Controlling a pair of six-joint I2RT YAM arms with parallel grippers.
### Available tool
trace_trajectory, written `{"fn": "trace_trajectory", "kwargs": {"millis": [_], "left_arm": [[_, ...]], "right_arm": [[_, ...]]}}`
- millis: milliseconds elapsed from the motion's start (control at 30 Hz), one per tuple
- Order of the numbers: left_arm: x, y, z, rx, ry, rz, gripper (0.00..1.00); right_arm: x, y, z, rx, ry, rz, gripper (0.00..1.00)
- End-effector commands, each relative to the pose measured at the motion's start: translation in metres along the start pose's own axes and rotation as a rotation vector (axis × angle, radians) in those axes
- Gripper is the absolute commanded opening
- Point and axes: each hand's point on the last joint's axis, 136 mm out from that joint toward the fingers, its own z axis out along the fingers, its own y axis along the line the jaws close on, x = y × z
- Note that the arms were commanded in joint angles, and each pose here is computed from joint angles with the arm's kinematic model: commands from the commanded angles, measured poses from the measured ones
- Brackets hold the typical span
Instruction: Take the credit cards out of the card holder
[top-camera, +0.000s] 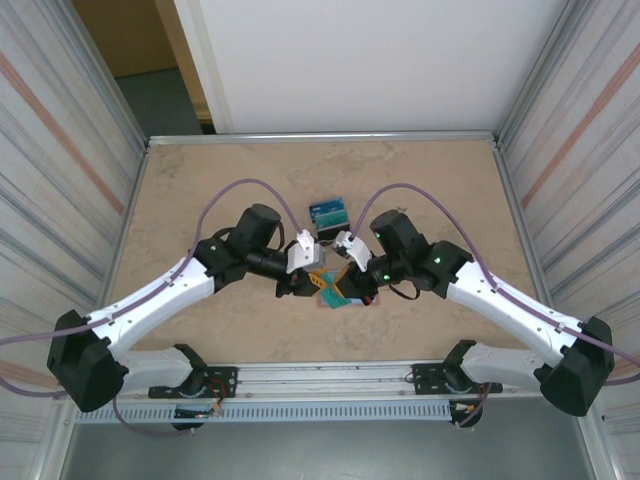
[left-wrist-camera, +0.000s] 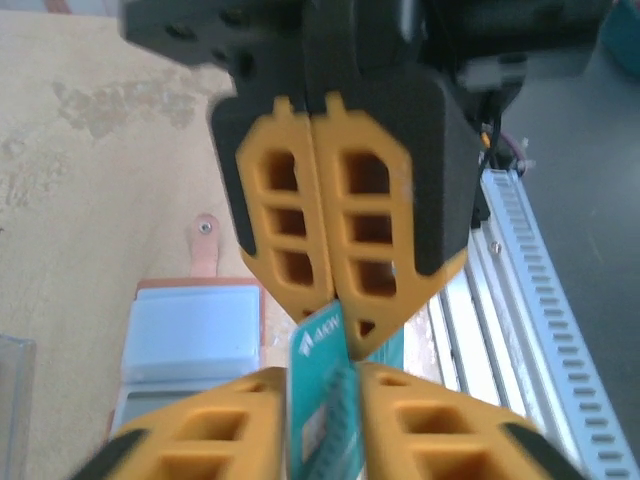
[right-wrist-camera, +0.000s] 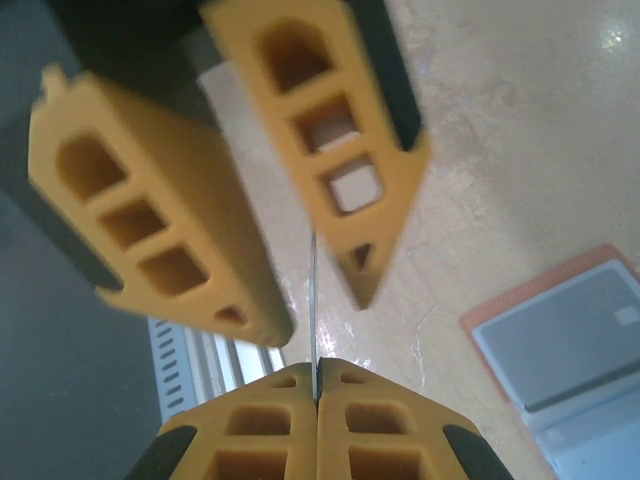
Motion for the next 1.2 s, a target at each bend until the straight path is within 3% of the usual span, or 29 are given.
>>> {"fn": "trace_trajectory", "kwargs": {"millis": [0, 100, 167, 233, 333, 467, 600, 767, 933, 1167], "left_arm": [[0.001, -0.005, -0.001, 0.036, 0.026, -0.015, 0.27], [0.002, -0.004, -0.001, 0.034, 0.037, -0.019, 0.0], [0.002, -0.003, -0.002, 0.021, 0.04, -0.014, 0.0], [0.001, 0.002, -0.003, -0.018, 0.034, 0.003, 0.0], [-0.002, 0.017, -0.01, -0.139, 0.006, 0.024, 0.0], [-0.014, 0.043, -0.029, -0.363, -0.089, -0.01, 0.0], [-0.028, 0.053, -0.051, -0.495, -0.273, -0.125, 0.0], [-0.035, 0.062, -0.078, -0.603, -0.507, -0.315, 0.0], [-0.045, 0.058, -0.088, -0.564, -0.664, -0.422, 0.0], [-0.06, 0.049, -0.089, -0.466, -0.745, -0.468, 0.0]], "right_arm": [[-0.021, 0.009, -0.01, -0.016, -0.065, -0.064, 0.0], [-0.022, 0.007, -0.011, -0.002, -0.069, -0.066, 0.0], [-0.023, 0.006, -0.013, 0.012, -0.077, -0.066, 0.01], [-0.024, 0.001, -0.016, 0.046, -0.095, -0.059, 0.12], [-0.028, -0.013, -0.024, 0.111, -0.15, -0.023, 0.37], [-0.04, -0.03, -0.043, 0.154, -0.305, 0.069, 0.49], [-0.05, -0.043, -0.054, 0.121, -0.491, 0.196, 0.51], [-0.059, -0.034, -0.053, 0.002, -0.597, 0.235, 0.53], [-0.068, -0.03, -0.044, -0.074, -0.609, 0.248, 0.54], [-0.085, -0.028, -0.029, -0.133, -0.598, 0.227, 0.54]]}}
